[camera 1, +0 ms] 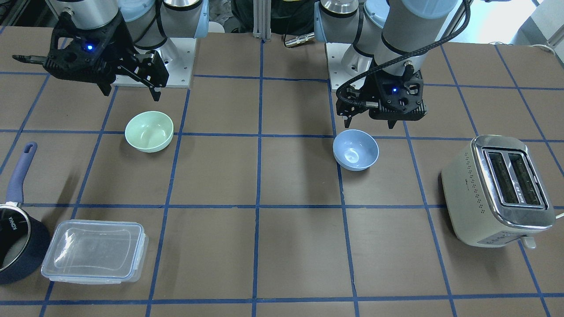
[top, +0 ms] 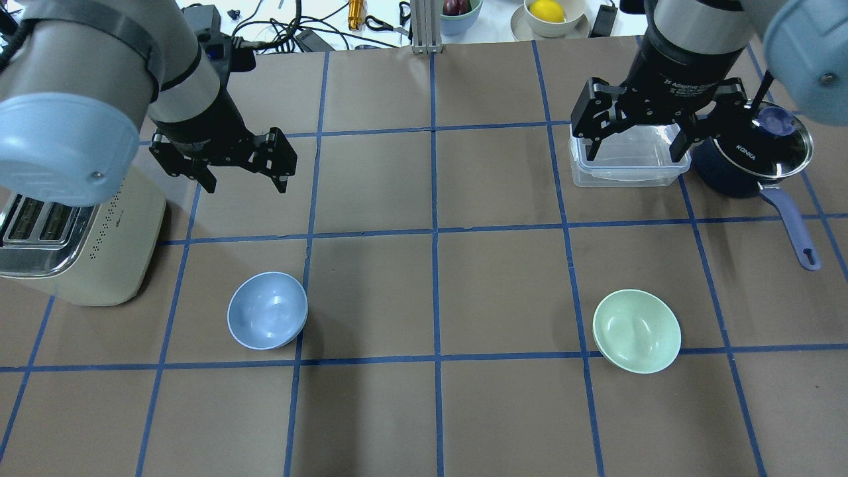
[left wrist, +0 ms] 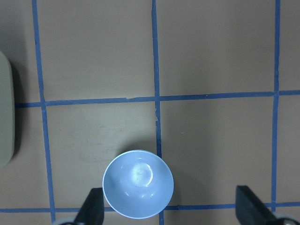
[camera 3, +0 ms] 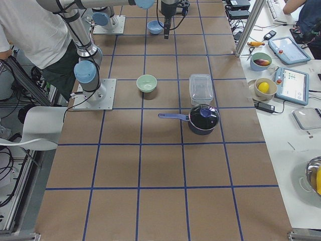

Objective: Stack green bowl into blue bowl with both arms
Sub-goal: 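Lower the left gripper onto the rim of the light blue bowl, then grasp the blue bowl with the left gripper while the right gripper descends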

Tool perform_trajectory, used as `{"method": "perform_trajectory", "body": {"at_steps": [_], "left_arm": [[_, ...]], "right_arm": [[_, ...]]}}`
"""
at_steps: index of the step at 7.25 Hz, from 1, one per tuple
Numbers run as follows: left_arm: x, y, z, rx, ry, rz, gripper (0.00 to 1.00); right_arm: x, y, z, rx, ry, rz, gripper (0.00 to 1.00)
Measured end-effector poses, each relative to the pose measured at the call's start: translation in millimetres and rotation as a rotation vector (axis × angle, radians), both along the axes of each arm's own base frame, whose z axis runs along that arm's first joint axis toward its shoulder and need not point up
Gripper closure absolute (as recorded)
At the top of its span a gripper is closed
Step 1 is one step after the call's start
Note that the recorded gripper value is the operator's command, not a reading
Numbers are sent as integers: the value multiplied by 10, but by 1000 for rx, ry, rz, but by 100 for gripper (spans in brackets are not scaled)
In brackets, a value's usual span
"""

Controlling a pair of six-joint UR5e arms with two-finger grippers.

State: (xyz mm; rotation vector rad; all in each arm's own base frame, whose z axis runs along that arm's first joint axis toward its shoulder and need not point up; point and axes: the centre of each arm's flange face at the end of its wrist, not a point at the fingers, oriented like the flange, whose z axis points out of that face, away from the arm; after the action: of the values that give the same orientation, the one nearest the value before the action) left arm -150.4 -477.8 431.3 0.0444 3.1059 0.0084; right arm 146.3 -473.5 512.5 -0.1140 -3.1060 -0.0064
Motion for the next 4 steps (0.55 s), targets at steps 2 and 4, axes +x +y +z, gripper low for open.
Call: {"method": "perform_trajectory", "body": {"at_steps": [2, 4], "left_arm": [[-17, 251, -905, -4, -7, -3, 0], [-21, 666, -1880, -83, 7, 10, 0]], "right_arm": [[-1, -203, 55, -26, -14, 50, 0], [-28, -370, -8, 2, -19, 110, 0]]}}
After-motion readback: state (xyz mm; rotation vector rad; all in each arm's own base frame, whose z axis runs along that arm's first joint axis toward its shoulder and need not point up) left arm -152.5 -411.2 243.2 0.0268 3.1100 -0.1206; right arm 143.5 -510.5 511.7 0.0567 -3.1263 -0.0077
